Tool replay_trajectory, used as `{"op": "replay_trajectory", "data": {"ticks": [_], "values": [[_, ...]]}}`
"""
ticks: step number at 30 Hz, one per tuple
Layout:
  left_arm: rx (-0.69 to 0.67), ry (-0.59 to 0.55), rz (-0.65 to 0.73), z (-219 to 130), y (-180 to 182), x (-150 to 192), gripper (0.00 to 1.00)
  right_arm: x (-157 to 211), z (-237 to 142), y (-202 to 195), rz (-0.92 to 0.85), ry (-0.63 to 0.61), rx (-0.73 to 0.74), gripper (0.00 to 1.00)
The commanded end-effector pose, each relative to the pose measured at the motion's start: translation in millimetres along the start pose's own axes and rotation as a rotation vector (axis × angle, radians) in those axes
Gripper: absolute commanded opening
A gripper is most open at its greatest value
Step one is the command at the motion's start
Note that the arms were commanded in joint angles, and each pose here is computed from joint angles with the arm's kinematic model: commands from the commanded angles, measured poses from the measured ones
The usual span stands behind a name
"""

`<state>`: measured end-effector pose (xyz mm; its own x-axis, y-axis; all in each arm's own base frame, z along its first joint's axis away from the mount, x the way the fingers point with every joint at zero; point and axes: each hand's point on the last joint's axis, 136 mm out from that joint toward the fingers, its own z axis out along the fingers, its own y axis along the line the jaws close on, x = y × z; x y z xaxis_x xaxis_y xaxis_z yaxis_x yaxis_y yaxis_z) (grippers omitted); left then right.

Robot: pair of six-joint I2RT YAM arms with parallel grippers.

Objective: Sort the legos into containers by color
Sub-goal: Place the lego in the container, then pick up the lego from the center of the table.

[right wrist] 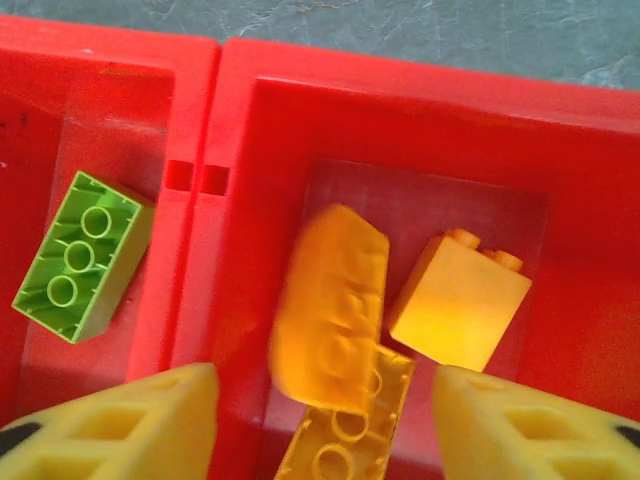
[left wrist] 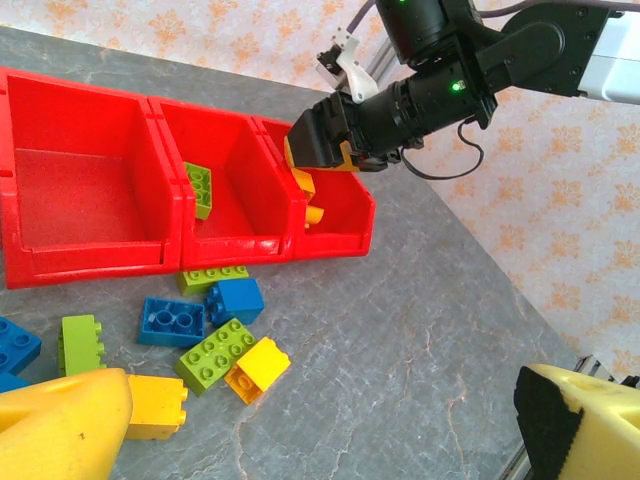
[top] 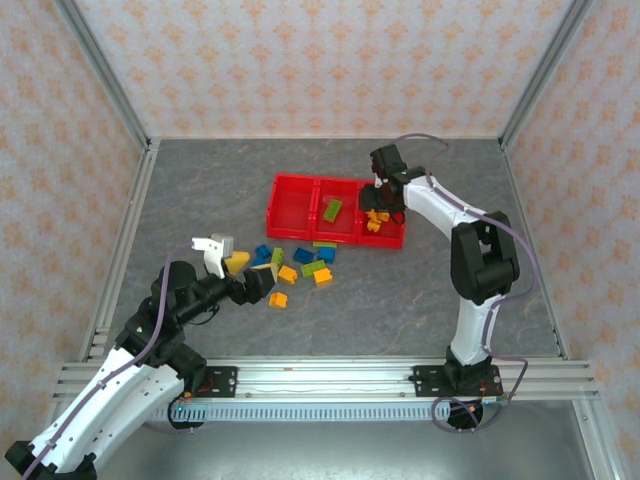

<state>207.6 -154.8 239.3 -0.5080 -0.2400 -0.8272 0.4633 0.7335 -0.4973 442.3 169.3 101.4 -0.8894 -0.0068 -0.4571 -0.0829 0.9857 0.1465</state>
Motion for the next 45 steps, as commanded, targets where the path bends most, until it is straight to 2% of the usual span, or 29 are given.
{"op": "replay_trajectory", "data": {"ticks": [1,4,7,12,20,27,33,39,45], "values": [[-0.007,-0.03,0.011,-0.4,0.4,-6.0,0.99,-8.7,-26.7,-7.1,0.034,-0.061,0.021,0.69],[-0.024,-0.029,0.009,0.2,3.6,-5.5,0.99,-10.4,-45.3,-7.1,0.083,-0.084,0.022,0.77],[-0.039,-0.023,0.01,1.7,6.7,-4.5,0.99,-6.7,-68.7,-4.4,0.114,-0.114,0.038,0.8],[-0.058,-0.01,0.009,4.5,10.4,-2.7,0.99,29.4,-95.2,25.4,0.096,-0.114,0.043,0.85],[-0.067,-0.002,0.007,6.3,12.5,-1.4,0.99,114.0,-83.3,97.0,-0.019,-0.003,-0.072,0.9],[-0.062,0.001,0.006,6.8,11.8,-0.6,0.99,154.2,-50.6,126.0,-0.104,0.09,-0.065,0.9],[-0.095,-0.009,0.002,5.6,17.0,-2.6,0.99,170.3,-22.5,145.1,-0.165,0.155,-0.1,0.85],[-0.09,-0.02,0.002,4.0,16.0,-4.0,0.99,179.7,-0.4,151.7,-0.208,0.204,-0.076,0.77],[-0.089,-0.019,0.002,4.0,15.8,-3.8,0.99,184.5,11.8,145.5,-0.236,0.226,-0.012,0.62]]}}
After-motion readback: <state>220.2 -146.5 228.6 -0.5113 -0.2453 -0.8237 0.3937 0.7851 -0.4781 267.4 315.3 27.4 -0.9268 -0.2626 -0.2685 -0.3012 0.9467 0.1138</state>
